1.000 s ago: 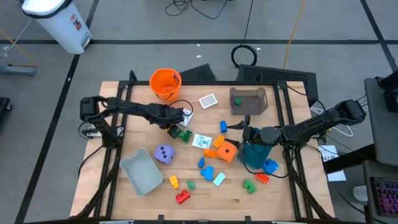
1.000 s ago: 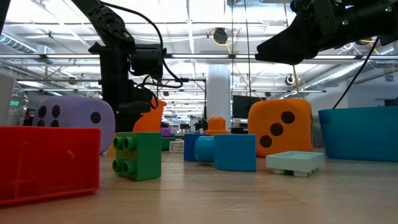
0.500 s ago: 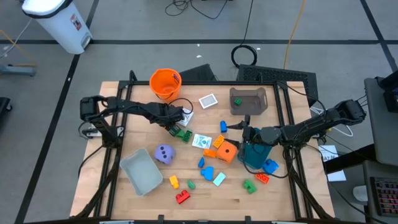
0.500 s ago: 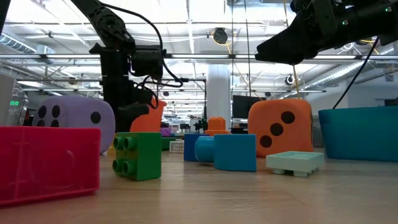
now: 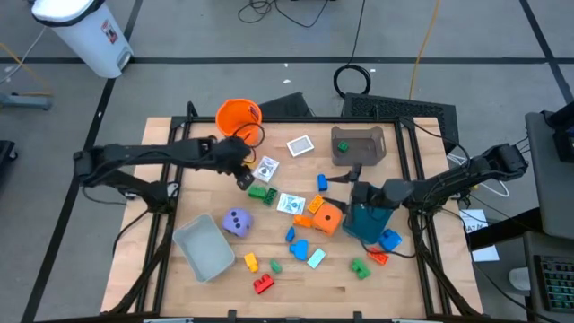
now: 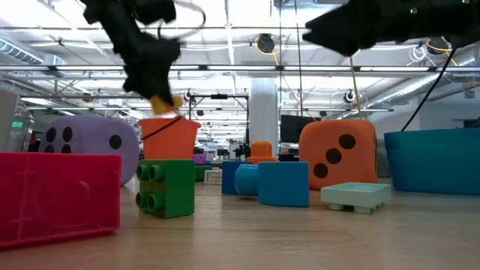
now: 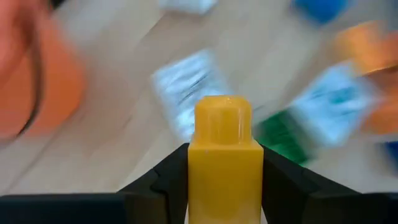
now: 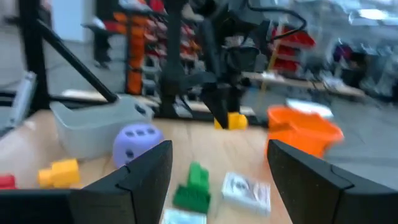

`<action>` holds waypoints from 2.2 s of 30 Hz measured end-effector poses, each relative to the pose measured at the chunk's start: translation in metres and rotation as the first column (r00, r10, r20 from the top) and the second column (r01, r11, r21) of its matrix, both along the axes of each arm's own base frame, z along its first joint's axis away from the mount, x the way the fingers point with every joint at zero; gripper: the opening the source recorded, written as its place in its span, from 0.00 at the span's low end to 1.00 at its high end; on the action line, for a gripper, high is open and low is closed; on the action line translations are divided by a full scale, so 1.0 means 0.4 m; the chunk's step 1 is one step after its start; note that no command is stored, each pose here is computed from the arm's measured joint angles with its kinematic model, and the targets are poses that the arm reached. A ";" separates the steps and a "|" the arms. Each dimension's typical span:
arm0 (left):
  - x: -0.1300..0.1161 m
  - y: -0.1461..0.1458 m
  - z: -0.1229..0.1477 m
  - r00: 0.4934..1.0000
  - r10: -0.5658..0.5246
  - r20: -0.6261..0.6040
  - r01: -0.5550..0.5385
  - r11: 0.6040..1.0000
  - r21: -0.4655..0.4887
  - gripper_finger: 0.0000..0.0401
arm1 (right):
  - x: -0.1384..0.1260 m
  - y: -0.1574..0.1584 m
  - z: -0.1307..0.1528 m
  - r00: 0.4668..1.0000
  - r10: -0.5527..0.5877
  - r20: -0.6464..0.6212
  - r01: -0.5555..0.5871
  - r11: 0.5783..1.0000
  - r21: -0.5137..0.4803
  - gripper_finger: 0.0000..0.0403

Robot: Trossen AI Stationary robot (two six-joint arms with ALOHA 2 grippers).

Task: Pick & Place Toys
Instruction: Put the yellow game piece into the black bin

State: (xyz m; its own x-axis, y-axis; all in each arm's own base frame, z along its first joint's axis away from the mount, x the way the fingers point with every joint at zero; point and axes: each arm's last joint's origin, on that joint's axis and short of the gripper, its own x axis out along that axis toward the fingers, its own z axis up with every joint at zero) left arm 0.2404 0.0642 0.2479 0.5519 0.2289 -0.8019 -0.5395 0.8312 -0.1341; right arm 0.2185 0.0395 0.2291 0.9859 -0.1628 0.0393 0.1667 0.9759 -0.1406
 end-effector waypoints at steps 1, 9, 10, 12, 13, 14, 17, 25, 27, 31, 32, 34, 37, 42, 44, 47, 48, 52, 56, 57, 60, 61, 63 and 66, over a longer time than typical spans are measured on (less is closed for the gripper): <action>0.001 -0.008 0.016 0.998 -0.034 0.050 0.033 0.999 0.008 0.39 | 0.001 -0.001 0.005 1.000 0.023 0.020 -0.023 1.000 -0.009 0.63; 0.053 -0.067 0.056 0.941 -0.206 0.267 0.194 0.978 0.073 0.37 | 0.009 -0.042 0.019 0.982 0.165 0.093 -0.172 0.983 0.064 0.63; 0.063 -0.071 0.051 0.936 -0.223 0.273 0.210 0.975 0.077 0.38 | 0.012 -0.047 0.017 0.981 0.171 0.095 -0.179 0.981 0.075 0.63; 0.085 -0.080 0.041 0.923 -0.248 0.294 0.233 0.969 0.086 0.39 | 0.019 -0.056 0.011 0.979 0.180 0.097 -0.189 0.978 0.091 0.63; 0.097 -0.083 0.038 0.916 -0.257 0.309 0.239 0.966 0.093 0.39 | 0.023 -0.058 0.008 0.977 0.187 0.098 -0.197 0.975 0.098 0.63; 0.107 -0.085 0.034 0.910 -0.262 0.322 0.243 0.965 0.099 0.39 | 0.027 -0.060 0.006 0.975 0.194 0.109 -0.206 0.973 0.105 0.63; 0.138 -0.090 0.016 0.891 -0.292 0.348 0.269 0.956 0.113 0.39 | 0.043 -0.069 -0.007 0.971 0.203 0.128 -0.220 0.967 0.132 0.63; 0.218 -0.095 0.010 0.849 -0.364 0.384 0.341 0.931 0.128 0.36 | 0.091 -0.081 -0.043 0.967 0.198 0.160 -0.226 0.957 0.181 0.63; 0.244 -0.105 0.013 0.841 -0.398 0.366 0.370 0.917 0.147 0.37 | 0.106 -0.082 -0.048 0.967 0.197 0.160 -0.225 0.957 0.184 0.63; 0.298 -0.126 0.028 0.826 -0.462 0.322 0.427 0.887 0.177 0.38 | 0.132 -0.081 -0.058 0.966 0.197 0.165 -0.227 0.956 0.186 0.63; 0.309 -0.129 0.033 0.824 -0.473 0.311 0.435 0.881 0.185 0.38 | 0.135 -0.081 -0.059 0.966 0.197 0.169 -0.228 0.956 0.186 0.63; 0.328 -0.137 0.039 0.820 -0.494 0.289 0.455 0.869 0.194 0.39 | 0.137 -0.081 -0.061 0.964 0.198 0.177 -0.230 0.956 0.184 0.63; 0.345 -0.148 0.051 0.804 -0.524 0.280 0.479 0.850 0.218 0.39 | 0.138 -0.081 -0.063 0.964 0.198 0.177 -0.231 0.953 0.196 0.63; 0.349 -0.157 0.062 0.793 -0.546 0.270 0.490 0.835 0.251 0.39 | 0.135 -0.081 -0.066 0.964 0.198 0.176 -0.232 0.951 0.203 0.63; 0.349 -0.161 0.065 0.793 -0.550 0.260 0.488 0.831 0.269 0.39 | 0.131 -0.081 -0.070 0.964 0.198 0.178 -0.232 0.951 0.202 0.63; 0.350 -0.165 0.067 0.795 -0.554 0.247 0.480 0.824 0.302 0.39 | 0.128 -0.081 -0.073 0.964 0.198 0.175 -0.232 0.951 0.202 0.63; 0.351 -0.167 0.067 0.795 -0.555 0.244 0.479 0.822 0.308 0.39 | 0.126 -0.081 -0.074 0.964 0.198 0.176 -0.232 0.951 0.202 0.63; 0.353 -0.172 0.070 0.789 -0.563 0.248 0.477 0.814 0.332 0.39 | 0.125 -0.079 -0.071 0.955 0.226 0.190 -0.262 0.945 0.194 0.63; 0.355 -0.174 0.074 0.783 -0.566 0.259 0.473 0.811 0.343 0.39 | 0.124 -0.078 -0.070 0.954 0.228 0.197 -0.265 0.945 0.191 0.59; 0.355 -0.174 0.074 0.781 -0.567 0.260 0.473 0.810 0.346 0.39 | 0.124 -0.079 -0.069 0.954 0.228 0.197 -0.265 0.945 0.191 0.57; 0.356 -0.174 0.075 0.779 -0.570 0.262 0.473 0.808 0.351 0.39 | 0.124 -0.079 -0.069 0.955 0.223 0.197 -0.261 0.946 0.192 0.51; 0.356 -0.174 0.076 0.778 -0.571 0.263 0.473 0.807 0.353 0.39 | 0.124 -0.079 -0.069 0.954 0.223 0.198 -0.261 0.946 0.192 0.48; 0.356 -0.174 0.076 0.775 -0.576 0.261 0.476 0.803 0.359 0.39 | 0.124 -0.079 -0.069 0.954 0.223 0.198 -0.261 0.946 0.192 0.44; 0.357 -0.174 0.078 0.771 -0.580 0.265 0.475 0.799 0.368 0.39 | 0.124 -0.079 -0.068 0.954 0.223 0.201 -0.261 0.946 0.191 0.38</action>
